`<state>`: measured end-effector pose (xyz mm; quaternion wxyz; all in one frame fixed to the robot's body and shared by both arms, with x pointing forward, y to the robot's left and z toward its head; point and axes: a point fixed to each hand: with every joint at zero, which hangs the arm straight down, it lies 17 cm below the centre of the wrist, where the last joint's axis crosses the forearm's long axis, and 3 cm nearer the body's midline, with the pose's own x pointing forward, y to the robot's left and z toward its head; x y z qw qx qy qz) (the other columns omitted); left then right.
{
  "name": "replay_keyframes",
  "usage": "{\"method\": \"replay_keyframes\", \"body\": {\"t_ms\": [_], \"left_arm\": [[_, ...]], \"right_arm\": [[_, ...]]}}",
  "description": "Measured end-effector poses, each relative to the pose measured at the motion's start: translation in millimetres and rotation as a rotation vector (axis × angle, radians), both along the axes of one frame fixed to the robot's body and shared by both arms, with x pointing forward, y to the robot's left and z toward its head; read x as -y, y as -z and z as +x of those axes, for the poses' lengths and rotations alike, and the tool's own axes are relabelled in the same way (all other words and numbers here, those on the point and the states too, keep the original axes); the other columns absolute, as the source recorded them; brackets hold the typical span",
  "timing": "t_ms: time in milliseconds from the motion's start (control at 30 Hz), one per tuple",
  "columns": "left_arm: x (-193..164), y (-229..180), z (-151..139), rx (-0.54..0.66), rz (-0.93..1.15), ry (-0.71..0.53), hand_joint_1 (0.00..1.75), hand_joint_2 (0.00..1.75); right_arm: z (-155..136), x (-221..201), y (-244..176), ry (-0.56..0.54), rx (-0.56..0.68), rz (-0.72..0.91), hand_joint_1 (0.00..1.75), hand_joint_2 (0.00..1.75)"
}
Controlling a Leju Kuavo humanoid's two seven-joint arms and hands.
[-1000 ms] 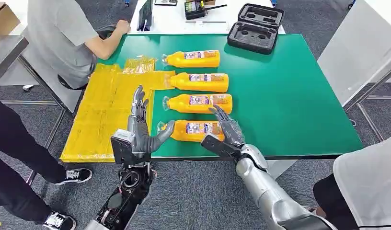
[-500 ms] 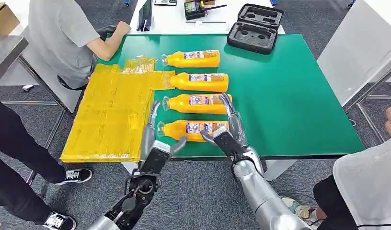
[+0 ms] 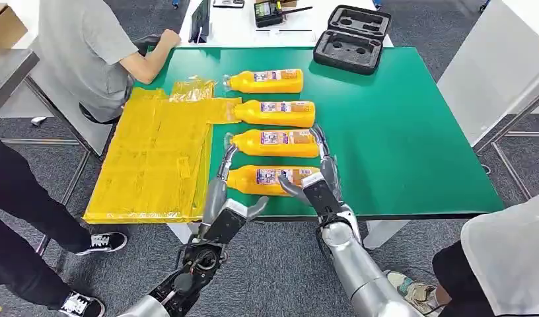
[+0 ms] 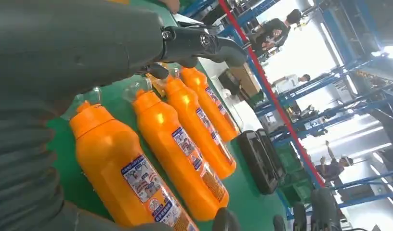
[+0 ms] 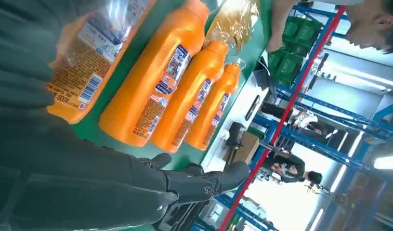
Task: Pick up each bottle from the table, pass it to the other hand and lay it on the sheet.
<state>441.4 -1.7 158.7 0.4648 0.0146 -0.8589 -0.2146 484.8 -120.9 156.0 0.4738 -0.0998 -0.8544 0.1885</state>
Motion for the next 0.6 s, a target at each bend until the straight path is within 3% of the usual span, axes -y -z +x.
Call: {"method": "replay_keyframes", "body": {"t_ms": [267,467,600], "left_arm": [[-16.1,-16.2,17.5,0.008,-0.054,-0.076,0.00,1.75],[-47.0,-27.3,35.1,-0.129,-0.339,-0.056,0.00,1.75],[-80.4,-35.6,45.5,-0.135,-0.451,-0.105,0.00,1.75]], "right_arm": [[-0.2,-9.4,5.1,-0.034,-0.014,-0.022,0.00,1.75],[0.3,-6.6,11.8,-0.033,-0.026,-0.036,0.00,1.75],[-0.1,-2.3,20.5,-0.026,-0.032,-0.075,0.00,1.75]]}}
